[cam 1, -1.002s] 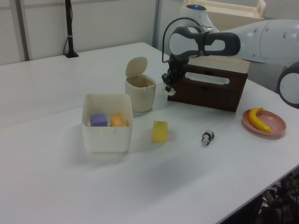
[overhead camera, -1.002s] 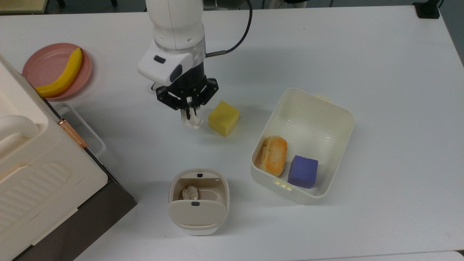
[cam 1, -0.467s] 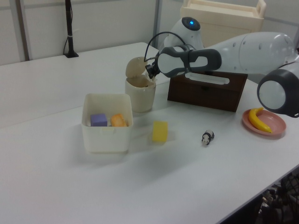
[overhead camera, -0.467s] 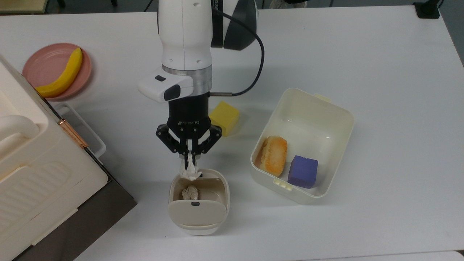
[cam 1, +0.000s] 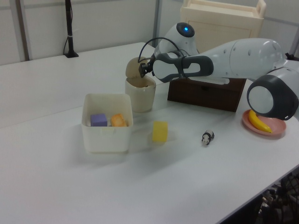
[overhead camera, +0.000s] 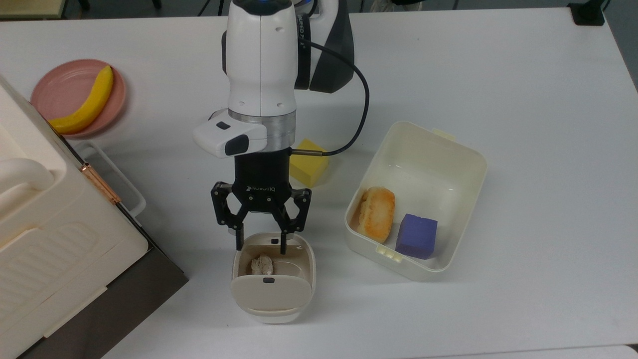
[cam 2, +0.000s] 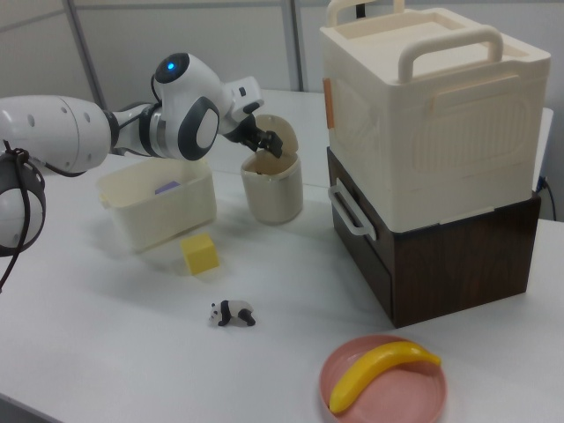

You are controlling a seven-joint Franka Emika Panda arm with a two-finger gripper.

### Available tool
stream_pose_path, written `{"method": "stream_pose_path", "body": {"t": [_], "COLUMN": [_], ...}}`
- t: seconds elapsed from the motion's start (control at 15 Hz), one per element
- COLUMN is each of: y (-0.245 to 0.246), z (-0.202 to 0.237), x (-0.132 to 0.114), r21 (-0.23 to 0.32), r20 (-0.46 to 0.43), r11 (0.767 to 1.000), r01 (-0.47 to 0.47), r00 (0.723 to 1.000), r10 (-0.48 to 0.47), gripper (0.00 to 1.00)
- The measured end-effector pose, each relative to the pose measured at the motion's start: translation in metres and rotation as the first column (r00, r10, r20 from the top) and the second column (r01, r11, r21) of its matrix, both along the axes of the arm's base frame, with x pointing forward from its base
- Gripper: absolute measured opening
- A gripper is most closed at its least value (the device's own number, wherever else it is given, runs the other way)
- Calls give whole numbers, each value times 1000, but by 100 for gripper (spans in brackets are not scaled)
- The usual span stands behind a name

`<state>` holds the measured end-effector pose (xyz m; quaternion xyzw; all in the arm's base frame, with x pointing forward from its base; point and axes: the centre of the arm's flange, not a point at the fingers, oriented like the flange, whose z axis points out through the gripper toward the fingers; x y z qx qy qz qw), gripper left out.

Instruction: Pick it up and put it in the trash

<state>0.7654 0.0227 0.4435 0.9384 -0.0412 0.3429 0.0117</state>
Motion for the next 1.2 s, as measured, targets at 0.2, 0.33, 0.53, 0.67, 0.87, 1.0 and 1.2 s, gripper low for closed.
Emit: {"method": "stream_pose_path", "body": {"t": [0.2,0.33,0.53,0.67,0.87,1.0,1.2], "y": [-5,-13,-19,-17,-6,-3,-5], "z": [14,25,49,69,86,90,85], "x": [-4,-20,-56,-86,-118,-125,-126], "r21": [6,14,20,23,29,32,31], "r20": [-2,-128,-363,-498,-613,-625,-633], "r11": [1000,999,998,997,998,998,998], "r01": [12,36,62,68,56,52,56], "r00": [1000,991,931,866,789,781,773], "r10": [-12,-34,-51,-47,-27,-20,-23], "gripper": [98,100,100,100,100,100,100]}}
